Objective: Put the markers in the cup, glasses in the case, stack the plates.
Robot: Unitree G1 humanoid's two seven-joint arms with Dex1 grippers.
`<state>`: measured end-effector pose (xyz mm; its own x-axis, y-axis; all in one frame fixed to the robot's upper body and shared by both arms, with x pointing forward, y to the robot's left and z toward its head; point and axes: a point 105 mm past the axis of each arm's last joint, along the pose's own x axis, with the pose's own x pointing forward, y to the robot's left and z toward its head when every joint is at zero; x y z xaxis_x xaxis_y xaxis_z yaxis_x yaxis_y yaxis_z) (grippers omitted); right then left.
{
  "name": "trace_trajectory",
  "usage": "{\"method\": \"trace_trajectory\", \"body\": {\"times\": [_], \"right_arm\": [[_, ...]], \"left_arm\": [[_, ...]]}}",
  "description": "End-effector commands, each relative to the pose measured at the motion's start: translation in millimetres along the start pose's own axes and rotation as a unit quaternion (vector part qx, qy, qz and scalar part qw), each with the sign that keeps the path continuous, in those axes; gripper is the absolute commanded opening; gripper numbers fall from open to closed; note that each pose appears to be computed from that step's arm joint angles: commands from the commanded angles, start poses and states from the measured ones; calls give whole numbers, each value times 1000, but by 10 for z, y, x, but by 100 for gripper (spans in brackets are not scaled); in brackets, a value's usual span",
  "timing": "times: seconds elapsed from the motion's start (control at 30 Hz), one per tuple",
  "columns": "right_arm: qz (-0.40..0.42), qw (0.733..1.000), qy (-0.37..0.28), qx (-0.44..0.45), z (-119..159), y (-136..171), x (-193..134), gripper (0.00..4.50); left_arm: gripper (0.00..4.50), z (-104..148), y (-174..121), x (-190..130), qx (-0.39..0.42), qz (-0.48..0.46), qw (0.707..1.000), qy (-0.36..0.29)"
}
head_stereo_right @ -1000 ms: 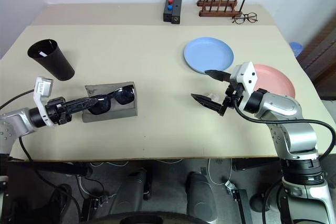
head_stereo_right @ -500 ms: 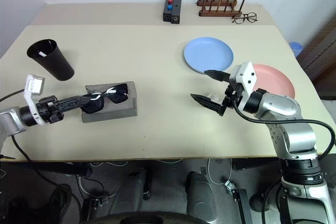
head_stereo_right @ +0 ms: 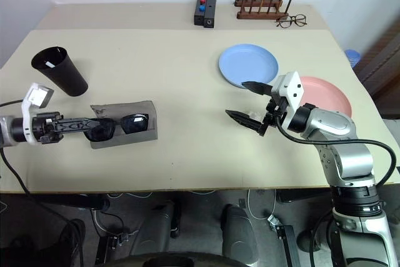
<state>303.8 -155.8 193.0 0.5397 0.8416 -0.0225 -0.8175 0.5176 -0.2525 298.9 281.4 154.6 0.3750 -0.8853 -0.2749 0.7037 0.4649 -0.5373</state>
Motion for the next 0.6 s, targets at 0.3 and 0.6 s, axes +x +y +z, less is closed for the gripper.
{"method": "trace_trajectory", "body": {"times": [0.3,0.6], "right_arm": [[-2,1000,-13,-20,121,4,-18,450],[-2,1000,-13,-19,124,9,-17,450]], "left_arm": [[7,68,202,180,-16,14,1000,13],[417,115,222,123,8,30,999,28]]}}
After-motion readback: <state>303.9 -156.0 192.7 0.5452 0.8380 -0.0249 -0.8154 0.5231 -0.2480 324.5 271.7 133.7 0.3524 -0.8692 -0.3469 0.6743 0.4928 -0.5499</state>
